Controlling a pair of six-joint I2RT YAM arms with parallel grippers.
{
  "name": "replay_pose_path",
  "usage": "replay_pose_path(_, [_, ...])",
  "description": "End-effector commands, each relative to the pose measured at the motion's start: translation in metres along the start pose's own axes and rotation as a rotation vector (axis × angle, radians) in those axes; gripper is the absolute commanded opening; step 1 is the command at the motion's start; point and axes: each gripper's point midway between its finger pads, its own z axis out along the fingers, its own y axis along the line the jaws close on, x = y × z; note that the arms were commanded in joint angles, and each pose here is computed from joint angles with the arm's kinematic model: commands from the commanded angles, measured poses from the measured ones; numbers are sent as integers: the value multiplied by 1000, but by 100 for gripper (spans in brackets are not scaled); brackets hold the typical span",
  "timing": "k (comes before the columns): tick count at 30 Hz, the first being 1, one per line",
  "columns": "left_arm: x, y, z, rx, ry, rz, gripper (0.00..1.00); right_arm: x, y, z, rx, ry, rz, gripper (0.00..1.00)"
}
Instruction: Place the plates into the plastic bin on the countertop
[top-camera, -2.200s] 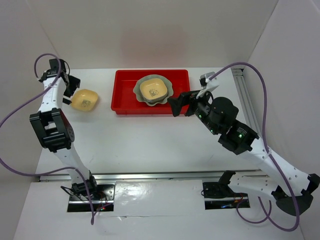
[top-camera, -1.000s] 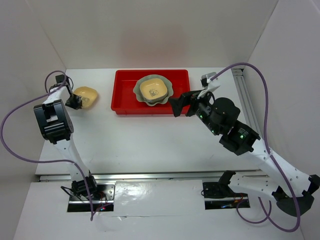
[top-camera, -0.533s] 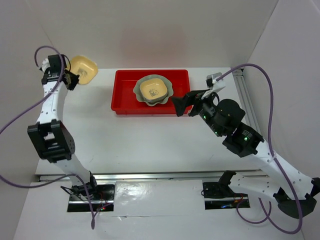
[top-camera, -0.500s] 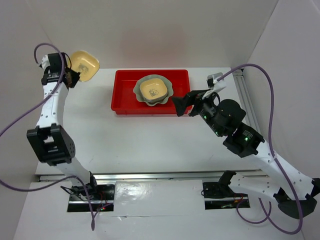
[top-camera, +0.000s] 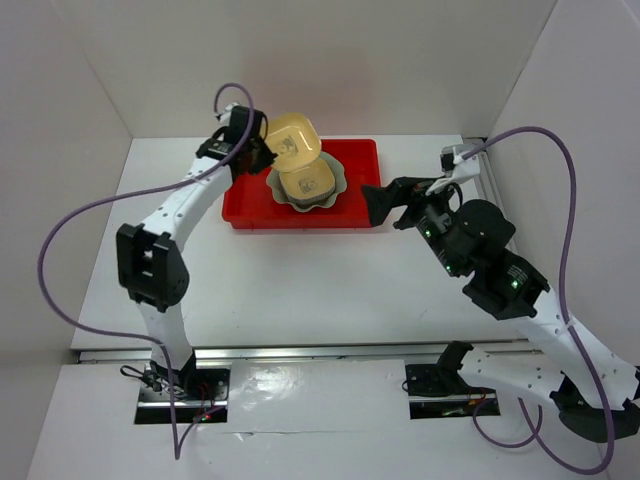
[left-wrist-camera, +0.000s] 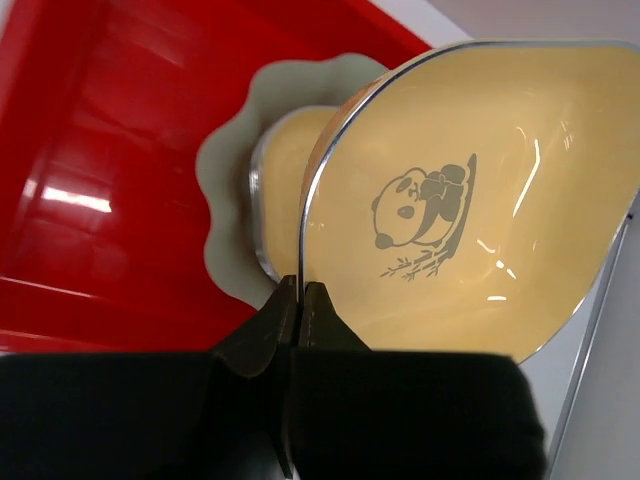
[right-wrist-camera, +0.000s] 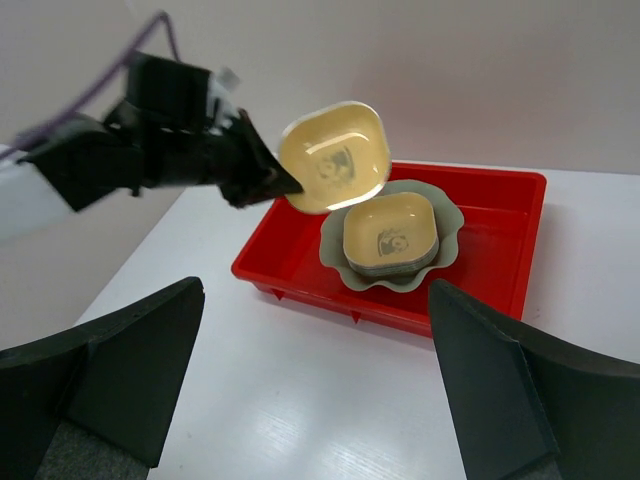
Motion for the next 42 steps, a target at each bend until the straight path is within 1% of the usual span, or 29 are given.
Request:
replay_pose_path(1, [11,-30,13,17,-5,-16,0,-37,-5,-21,17,-83,44,100])
replay_pose_path(2, [8,-34,17,12,-13,-44,0,-35,-6,-21,19,-75,40,100])
replay_pose_path(3, [18,-37,21,9,12,-45,0,-35,-6,-21,19,-75,40,100])
replay_pose_path(4, [28,-33,36,-2,33,-40,0,-38,-7,-24,17,-82,44,100])
replay_pose_path(7, [23,-45,48,26,23,-22,0,-33,-4,-23,-2,-69,39,100])
replay_pose_path(8, [31,-41,61,3,41,-6,0,-28,-2,-22,-13,-58,35,100])
replay_pose_path(9, [24,-50,60,18,29,-10,0,-25,-1,-19,-10,-49,31,100])
replay_pose_path(11, [22,-41,69,-7,50,-15,0,-22,1,-17,-20,-38,27,100])
replay_pose_path(14, [29,-41,72,1,77,-24,0,-19,1,-16,-20,-37,27,100])
replay_pose_path(17, [44,-31,84,-18,106,-30,0,-15,2,-12,-18,-31,15,100])
replay_pose_path(18, [52,-27,86,-28,126,-51,0,-13,2,-9,-16,-23,11,100])
replay_pose_path(20, [64,-22,90,-34,164,-47,0,-15,3,-9,-18,-31,15,100])
replay_pose_path(25, [74,-15,94,-48,186,-54,1,-10,0,-8,-6,-24,10,100])
replay_pose_path(27, [73,-13,95,-60,178,-52,7,-10,0,-8,-6,-24,10,100])
replay_pose_path(29, [74,-11,93,-65,180,-63,16,-7,3,-5,-14,-14,6,100])
replay_pose_path(30, [72,-10,93,-71,172,-62,25,-7,3,-5,-14,-14,6,100])
replay_pose_path(33, [71,-8,94,-75,165,-40,41,-6,4,-5,-23,-11,6,100])
replay_pose_path(34, [67,-11,89,-65,158,-43,55,-6,4,-5,-23,-11,6,100])
replay_pose_path(37, [59,-20,77,-41,136,-15,70,-13,3,-11,-28,-29,15,100])
replay_pose_path(38, [53,-25,72,-26,123,-19,70,-13,3,-11,-28,-29,15,100])
replay_pose_path(41, [27,-41,38,31,78,-8,71,-10,4,-8,-26,-21,11,100])
replay_pose_path(42, [9,-53,12,67,24,16,72,-10,3,-8,-26,-21,2,100])
